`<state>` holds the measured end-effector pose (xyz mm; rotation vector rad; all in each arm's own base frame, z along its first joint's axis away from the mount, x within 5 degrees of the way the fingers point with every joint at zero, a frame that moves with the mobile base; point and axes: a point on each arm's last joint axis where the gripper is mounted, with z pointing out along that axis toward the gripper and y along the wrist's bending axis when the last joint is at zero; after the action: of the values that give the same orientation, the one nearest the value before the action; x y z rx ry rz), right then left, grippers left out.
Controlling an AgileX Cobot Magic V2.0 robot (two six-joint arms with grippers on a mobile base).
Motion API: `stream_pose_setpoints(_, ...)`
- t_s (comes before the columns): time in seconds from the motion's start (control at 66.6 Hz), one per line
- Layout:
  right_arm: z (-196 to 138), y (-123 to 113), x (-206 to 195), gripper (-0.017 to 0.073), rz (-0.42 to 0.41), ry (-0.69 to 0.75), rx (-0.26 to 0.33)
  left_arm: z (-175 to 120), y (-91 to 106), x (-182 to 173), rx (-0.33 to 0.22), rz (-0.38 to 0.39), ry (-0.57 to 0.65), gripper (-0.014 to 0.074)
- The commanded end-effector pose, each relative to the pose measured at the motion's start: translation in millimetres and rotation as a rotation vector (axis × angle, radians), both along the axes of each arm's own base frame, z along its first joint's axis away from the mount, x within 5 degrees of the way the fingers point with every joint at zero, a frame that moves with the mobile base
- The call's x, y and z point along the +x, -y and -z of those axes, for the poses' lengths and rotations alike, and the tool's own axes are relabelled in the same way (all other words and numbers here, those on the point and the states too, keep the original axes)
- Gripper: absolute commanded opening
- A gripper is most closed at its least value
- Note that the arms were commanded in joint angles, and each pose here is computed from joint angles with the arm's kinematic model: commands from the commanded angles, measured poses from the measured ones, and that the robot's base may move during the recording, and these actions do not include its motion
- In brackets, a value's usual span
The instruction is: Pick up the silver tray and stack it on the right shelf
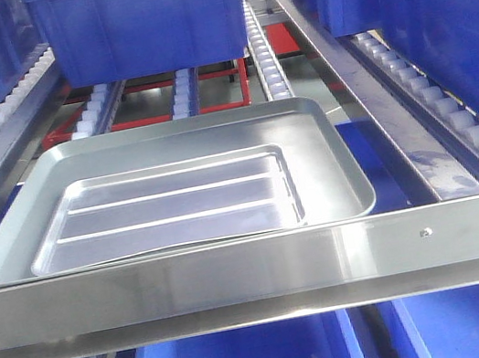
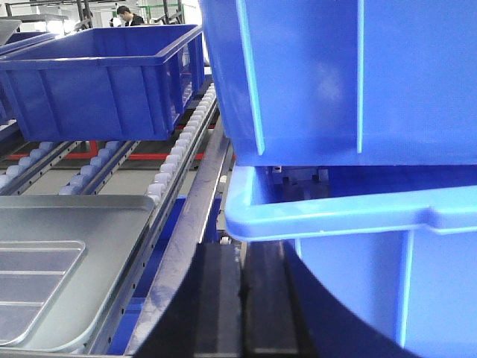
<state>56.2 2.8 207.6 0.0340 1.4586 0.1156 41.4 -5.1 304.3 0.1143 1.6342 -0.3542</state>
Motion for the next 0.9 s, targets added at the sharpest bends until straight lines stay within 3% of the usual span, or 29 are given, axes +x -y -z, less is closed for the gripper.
stream_pose_setpoints(0.0, -9, 0, -3, 0.0053, -0.003, 0.112, -0.008, -6, -1.1, -5, 0.042, 0.001, 0.125, -0.0090)
stream_pose_setpoints(0.03, -9, 0, -3, 0.0053, -0.003, 0.112, -0.008, 0, -1.8, -8, 0.076, -0.007, 0.140, -0.0091)
stream_pose_setpoints(0.12, -9, 0, -3, 0.0053, -0.003, 0.112, -0.008, 22, -1.3, -13, 0.096, -0.041, 0.139, -0.0091)
stream_pose_setpoints(0.24, -9, 0, -3, 0.0053, -0.003, 0.111, -0.008, 44, 2.6, -3, 0.045, -0.132, 0.108, -0.0091)
stream_pose_setpoints(0.39, -9, 0, -3, 0.0053, -0.003, 0.111, -0.008, 68, -5.2, 8, 0.017, -0.315, 0.207, -0.0091)
stream_pose_setpoints(0.466, -9, 0, -3, 0.0053, -0.003, 0.111, -0.008, 76, -8.2, 10, 0.008, -0.358, 0.225, -0.0090)
stream_pose_setpoints(0.586, -9, 0, -3, 0.0053, -0.003, 0.111, -0.008, 90, -8.2, 12, 0.024, -0.349, 0.339, -0.0091)
stream_pose_setpoints(0.706, -9, 0, -3, 0.0053, -0.003, 0.111, -0.008, 93, -4.6, 13, 0.036, -0.290, 0.291, -0.0091)
stream_pose_setpoints(0.886, -9, 0, -3, 0.0053, -0.003, 0.111, -0.008, 96, -3.3, 14, 0.046, -0.268, 0.258, -0.0091)
